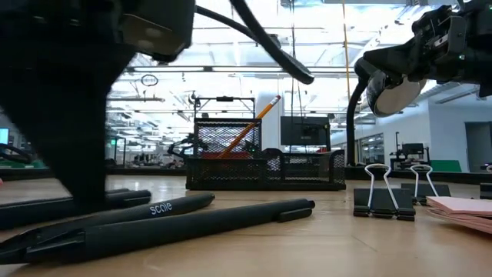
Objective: Pick and place office supplies into organizer
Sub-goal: Put the pen into the top left section of the desk organizer
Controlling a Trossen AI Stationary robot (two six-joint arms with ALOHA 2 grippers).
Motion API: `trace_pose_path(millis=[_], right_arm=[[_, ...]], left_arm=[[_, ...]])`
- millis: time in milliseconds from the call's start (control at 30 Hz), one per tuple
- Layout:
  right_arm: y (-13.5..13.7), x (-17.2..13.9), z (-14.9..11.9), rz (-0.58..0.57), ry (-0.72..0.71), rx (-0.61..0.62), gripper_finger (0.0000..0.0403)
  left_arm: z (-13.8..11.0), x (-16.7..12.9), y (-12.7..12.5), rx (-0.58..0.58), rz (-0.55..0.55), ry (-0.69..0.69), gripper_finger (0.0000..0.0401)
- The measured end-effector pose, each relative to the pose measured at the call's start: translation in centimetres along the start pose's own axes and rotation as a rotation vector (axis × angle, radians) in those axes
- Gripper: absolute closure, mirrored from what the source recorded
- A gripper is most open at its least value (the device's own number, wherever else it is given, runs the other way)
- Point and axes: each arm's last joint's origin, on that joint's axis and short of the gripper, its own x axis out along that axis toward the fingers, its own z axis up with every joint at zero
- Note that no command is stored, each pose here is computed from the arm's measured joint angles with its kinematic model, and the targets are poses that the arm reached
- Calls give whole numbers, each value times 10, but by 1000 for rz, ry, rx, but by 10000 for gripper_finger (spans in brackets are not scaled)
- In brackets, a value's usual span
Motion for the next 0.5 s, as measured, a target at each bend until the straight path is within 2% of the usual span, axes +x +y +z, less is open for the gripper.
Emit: trace_pose_path(millis=[167,300,500], right_arm=[[0,0,0,0,0,0,403],[0,0,0,0,0,0,403],[0,0,0,0,0,0,403]], left_arm=[[-3,0,-1,14,-2,-4,231],[-3,0,-2,82,-8,-37,231],[8,-6,-9,134,-41,-37,231]])
